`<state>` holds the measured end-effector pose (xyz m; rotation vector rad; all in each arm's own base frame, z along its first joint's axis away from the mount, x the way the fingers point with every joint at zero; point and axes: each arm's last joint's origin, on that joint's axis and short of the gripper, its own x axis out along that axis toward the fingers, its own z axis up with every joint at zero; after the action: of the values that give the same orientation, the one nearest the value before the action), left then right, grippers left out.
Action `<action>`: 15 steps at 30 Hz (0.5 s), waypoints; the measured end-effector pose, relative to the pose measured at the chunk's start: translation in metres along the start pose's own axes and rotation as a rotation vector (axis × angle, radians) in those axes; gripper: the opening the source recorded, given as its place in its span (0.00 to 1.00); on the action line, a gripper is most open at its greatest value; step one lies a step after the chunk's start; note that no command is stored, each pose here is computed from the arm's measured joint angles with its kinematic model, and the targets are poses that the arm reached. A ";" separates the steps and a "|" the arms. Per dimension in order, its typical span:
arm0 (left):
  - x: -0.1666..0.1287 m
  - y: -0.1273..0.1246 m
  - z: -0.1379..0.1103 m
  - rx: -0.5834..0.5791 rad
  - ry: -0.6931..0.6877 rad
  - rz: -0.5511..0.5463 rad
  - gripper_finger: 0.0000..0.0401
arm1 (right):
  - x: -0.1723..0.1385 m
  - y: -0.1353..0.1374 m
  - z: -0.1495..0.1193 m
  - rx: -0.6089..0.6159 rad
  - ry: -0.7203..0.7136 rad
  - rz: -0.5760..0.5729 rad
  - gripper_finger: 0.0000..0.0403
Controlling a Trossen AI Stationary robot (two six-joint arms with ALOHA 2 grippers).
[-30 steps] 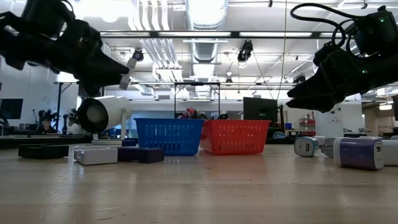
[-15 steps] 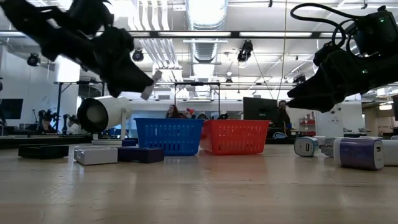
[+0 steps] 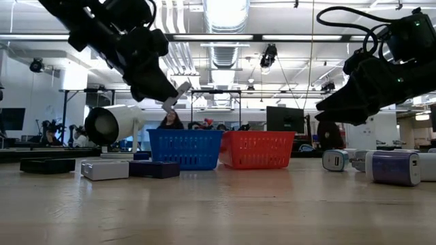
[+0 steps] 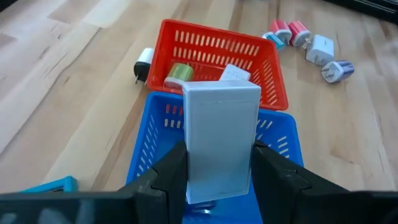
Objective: Pick & Place Office items
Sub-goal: Put the top white digital clock into the blue bin
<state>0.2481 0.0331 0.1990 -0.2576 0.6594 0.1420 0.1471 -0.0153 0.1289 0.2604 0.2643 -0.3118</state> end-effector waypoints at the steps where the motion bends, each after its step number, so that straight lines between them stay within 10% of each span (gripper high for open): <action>1: 0.000 0.000 0.000 -0.001 0.000 0.000 0.36 | 0.000 0.000 0.000 0.001 0.000 0.000 0.83; 15: 0.033 0.006 -0.022 -0.055 0.182 0.017 0.37 | 0.000 0.000 0.000 0.002 -0.001 0.001 0.83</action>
<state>0.2599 0.0342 0.1600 -0.3198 0.8391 0.1545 0.1472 -0.0153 0.1290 0.2622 0.2633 -0.3109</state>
